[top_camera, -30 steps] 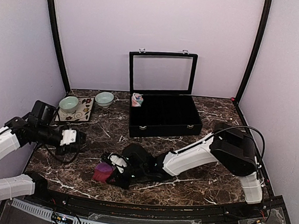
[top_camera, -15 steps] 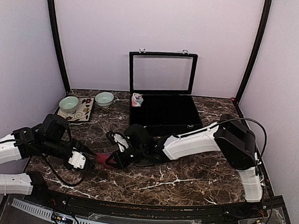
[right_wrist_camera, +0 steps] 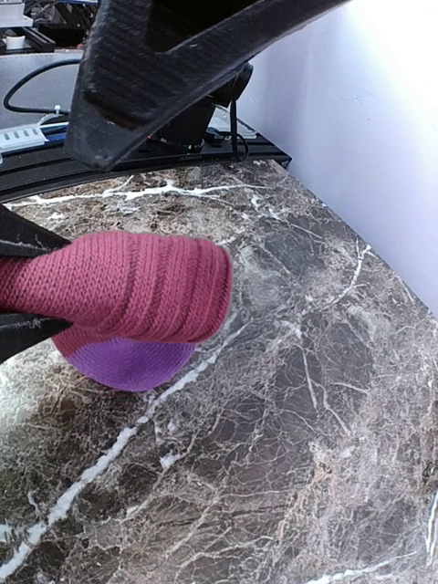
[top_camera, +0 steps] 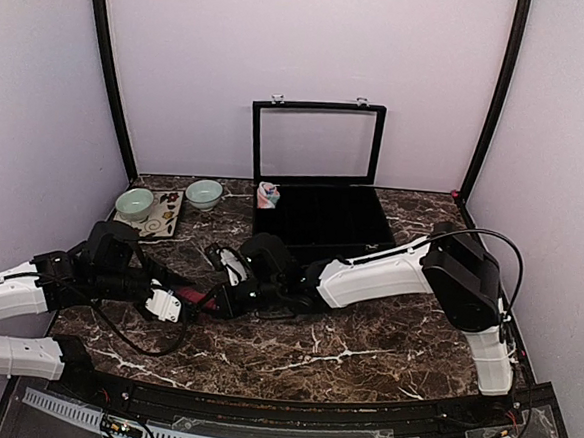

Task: Roll the socks
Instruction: Roll the sock at the center of the board.

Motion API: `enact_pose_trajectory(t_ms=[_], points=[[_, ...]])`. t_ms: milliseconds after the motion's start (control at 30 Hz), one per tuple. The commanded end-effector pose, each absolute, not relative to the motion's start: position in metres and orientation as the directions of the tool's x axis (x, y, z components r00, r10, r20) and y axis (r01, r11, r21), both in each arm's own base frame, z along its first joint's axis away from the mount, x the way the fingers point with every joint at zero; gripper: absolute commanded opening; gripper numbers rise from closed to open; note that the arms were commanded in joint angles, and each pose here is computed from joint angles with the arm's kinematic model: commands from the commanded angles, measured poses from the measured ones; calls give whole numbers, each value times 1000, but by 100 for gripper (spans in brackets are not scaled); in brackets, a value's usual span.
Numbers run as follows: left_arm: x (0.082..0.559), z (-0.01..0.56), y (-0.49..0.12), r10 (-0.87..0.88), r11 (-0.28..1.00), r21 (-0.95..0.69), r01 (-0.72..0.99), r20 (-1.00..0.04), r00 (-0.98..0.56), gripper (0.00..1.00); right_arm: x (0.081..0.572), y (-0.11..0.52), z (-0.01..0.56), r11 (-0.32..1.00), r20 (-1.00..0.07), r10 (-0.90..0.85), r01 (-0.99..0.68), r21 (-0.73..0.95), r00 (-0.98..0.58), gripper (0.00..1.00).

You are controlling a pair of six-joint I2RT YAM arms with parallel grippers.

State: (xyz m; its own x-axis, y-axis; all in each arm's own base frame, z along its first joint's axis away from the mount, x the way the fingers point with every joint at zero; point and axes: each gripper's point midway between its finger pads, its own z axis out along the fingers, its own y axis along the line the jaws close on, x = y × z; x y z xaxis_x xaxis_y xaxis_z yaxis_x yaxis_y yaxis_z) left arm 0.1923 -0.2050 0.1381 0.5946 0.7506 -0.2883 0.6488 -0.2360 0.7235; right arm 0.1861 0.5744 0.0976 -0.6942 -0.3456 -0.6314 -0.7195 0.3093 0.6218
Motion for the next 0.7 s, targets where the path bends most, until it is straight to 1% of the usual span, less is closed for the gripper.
enact_pose_trajectory(t_ms=[0, 100, 233, 367, 467, 667], points=[[171, 147, -207, 701, -289, 681, 673, -329, 634, 41, 193, 578, 152, 246, -693, -264, -742, 624, -671, 0], [165, 141, -203, 704, -315, 652, 690, -327, 630, 42, 195, 576, 158, 252, -703, -260, -749, 613, -662, 0], [176, 146, -205, 724, -281, 676, 681, -317, 613, 43, 192, 578, 167, 227, -705, -251, -748, 623, -664, 0], [206, 166, -210, 749, -215, 791, 572, -242, 616, 39, 186, 580, 178, 194, -707, -244, -748, 635, -664, 0], [216, 179, -213, 747, -200, 840, 504, -203, 633, 38, 180, 580, 187, 169, -707, -239, -746, 645, -666, 0], [210, 182, -214, 709, -249, 871, 424, -135, 693, 37, 173, 579, 211, 103, -696, -199, -721, 686, -690, 0]])
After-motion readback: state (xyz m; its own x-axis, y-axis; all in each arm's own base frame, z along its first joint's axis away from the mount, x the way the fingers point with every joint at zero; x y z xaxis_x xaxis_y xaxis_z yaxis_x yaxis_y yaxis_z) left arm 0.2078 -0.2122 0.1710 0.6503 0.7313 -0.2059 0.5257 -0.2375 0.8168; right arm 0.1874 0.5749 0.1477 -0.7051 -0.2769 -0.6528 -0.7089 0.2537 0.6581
